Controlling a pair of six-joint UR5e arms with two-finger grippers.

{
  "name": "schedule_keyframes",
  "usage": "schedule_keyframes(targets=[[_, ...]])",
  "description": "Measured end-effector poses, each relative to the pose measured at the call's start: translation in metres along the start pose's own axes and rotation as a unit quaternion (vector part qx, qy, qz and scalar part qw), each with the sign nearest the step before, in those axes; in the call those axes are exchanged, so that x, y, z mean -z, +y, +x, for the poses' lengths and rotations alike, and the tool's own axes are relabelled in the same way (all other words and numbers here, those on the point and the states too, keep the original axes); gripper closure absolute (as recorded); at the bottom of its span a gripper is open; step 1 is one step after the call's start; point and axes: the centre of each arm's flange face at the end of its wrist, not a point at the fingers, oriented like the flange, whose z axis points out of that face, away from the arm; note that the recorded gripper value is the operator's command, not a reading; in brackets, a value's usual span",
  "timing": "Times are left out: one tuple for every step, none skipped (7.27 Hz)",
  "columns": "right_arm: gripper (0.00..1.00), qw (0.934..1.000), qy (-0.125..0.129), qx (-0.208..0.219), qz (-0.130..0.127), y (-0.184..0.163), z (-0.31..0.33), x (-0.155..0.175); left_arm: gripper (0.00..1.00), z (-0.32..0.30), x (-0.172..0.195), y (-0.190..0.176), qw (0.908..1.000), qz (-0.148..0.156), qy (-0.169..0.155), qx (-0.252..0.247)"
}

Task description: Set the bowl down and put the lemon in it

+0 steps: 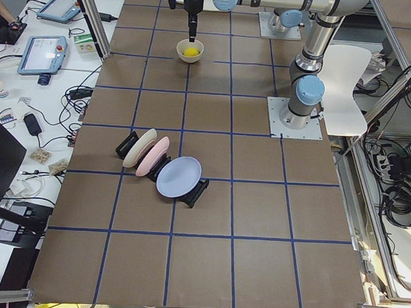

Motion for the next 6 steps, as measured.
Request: schedule_keyframes(targets=[[0.00,1.0000,0.000,-0.001,-0.005,0.012,0.005,0.009,0.00,0.001,-0.001,0.000,1.0000,-0.001,0.001,0.000],[0.00,1.0000,0.000,-0.005,-0.009,0.016,0.011,0.012,0.00,0.002,-0.002,-0.001,1.0000,-0.002,0.002,0.001],[0.00,0.9999,0.000,-0.009,-0.010,0.017,0.015,0.014,0.00,0.003,-0.003,-0.001,1.0000,-0.003,0.003,0.002],[0.00,0.9999,0.000,-0.011,-0.011,0.018,0.017,0.014,0.00,0.003,-0.004,-0.001,1.0000,-0.004,0.002,0.003],[0.00,0.9999,0.000,-0.012,-0.011,0.018,0.018,0.014,0.00,0.003,-0.004,-0.001,1.0000,-0.004,0.002,0.003],[0.00,0.9999,-0.001,-0.012,-0.010,0.019,0.018,0.015,0.00,0.003,-0.004,-0.001,1.0000,-0.004,0.001,0.002]])
